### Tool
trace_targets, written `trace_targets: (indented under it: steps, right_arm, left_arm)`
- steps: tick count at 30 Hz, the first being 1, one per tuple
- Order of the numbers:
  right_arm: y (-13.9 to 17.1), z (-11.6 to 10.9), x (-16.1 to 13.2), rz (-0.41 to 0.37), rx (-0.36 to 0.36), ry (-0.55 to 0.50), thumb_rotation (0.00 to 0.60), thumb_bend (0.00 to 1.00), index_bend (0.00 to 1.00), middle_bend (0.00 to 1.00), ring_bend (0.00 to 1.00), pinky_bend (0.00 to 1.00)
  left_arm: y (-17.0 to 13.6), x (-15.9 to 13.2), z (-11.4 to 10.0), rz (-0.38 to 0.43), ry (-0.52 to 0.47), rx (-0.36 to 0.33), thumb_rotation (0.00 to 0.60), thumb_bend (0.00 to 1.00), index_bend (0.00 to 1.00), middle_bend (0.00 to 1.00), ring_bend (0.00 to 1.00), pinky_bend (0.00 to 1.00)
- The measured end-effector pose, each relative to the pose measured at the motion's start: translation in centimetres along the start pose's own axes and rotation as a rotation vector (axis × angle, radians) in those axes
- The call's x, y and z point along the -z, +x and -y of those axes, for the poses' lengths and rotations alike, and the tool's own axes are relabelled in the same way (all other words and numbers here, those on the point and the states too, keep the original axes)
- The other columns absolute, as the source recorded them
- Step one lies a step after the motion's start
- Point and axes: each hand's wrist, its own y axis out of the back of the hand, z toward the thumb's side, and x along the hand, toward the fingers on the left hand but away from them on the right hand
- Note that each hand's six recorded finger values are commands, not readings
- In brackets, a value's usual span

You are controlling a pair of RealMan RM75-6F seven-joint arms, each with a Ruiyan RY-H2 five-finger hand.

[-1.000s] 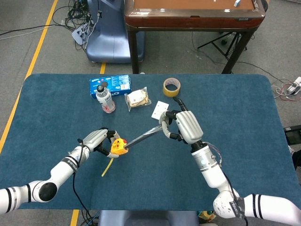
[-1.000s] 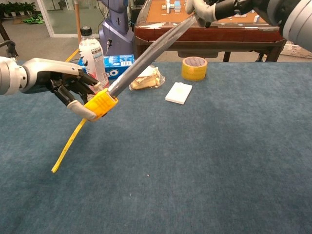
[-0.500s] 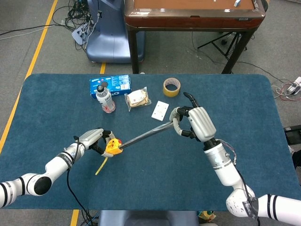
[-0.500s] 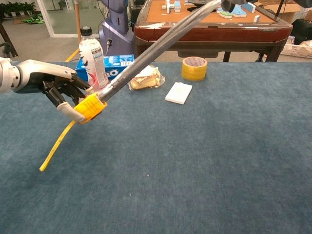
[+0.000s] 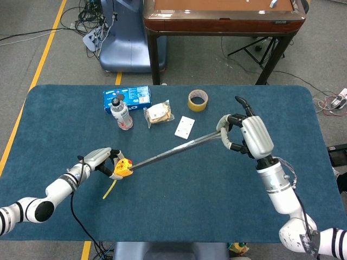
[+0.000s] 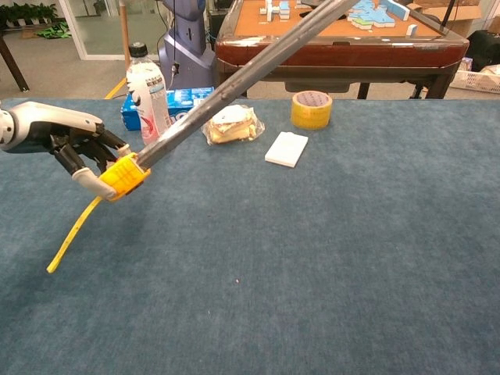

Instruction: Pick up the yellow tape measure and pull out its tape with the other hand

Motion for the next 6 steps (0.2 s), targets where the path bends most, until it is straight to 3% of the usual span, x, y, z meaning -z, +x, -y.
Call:
trace_targets:
  steps: [6]
  right_arm:
    - [0.8, -1.8, 0.6, 0.015, 0.024, 0.006, 0.6, 0.7, 0.65, 0.67, 0.57, 0.01]
  left_arm:
    - [-0.2, 0.3, -0.2, -0.004, -0.003, -0.005, 0.6, 0.13, 0.55, 0.55, 0.37, 0.04]
